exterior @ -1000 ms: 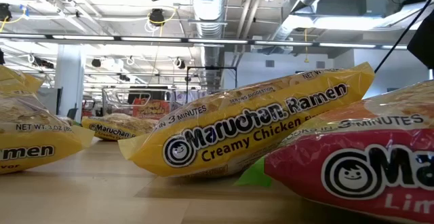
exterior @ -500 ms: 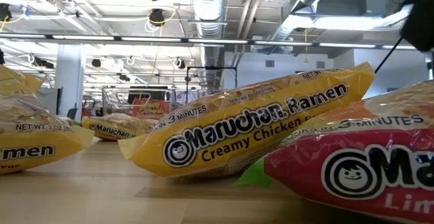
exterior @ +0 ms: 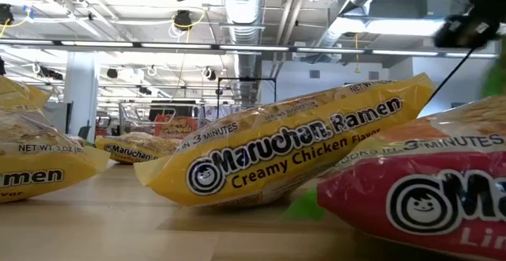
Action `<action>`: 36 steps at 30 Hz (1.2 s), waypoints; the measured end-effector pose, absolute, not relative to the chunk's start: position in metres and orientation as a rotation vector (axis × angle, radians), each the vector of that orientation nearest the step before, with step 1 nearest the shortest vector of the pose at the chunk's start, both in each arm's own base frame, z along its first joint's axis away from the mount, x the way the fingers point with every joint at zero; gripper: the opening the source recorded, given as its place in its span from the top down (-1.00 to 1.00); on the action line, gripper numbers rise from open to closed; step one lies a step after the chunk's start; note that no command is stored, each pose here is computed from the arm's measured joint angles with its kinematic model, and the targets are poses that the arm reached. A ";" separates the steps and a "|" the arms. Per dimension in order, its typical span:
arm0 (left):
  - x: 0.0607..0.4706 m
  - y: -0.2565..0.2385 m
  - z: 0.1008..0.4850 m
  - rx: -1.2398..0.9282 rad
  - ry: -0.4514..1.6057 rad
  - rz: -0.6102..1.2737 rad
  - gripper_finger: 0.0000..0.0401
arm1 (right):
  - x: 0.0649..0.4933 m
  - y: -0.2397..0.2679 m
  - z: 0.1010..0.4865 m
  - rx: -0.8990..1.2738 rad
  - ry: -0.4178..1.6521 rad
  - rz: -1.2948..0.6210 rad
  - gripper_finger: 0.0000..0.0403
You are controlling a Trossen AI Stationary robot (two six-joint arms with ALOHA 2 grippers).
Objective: Sort Maruchan noodles
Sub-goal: Put the green noodle pack into the right transparent bin
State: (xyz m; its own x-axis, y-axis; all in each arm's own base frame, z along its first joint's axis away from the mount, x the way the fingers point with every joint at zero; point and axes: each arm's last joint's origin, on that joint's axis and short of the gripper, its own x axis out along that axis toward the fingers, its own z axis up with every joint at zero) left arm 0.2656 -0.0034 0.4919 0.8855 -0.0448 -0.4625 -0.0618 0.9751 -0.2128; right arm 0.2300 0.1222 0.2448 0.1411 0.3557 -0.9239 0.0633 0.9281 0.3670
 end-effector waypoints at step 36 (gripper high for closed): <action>0.264 0.005 0.490 -0.238 0.476 0.251 0.64 | 0.237 -0.115 0.375 -0.258 1.159 -0.254 0.98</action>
State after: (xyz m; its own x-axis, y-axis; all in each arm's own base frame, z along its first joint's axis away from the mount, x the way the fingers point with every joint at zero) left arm 0.2640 0.0051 0.4899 0.8594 0.1823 -0.4776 -0.2922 0.9418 -0.1663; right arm 0.2367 -0.1154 0.3751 0.3781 -0.3283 -0.8656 0.0639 0.9420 -0.3294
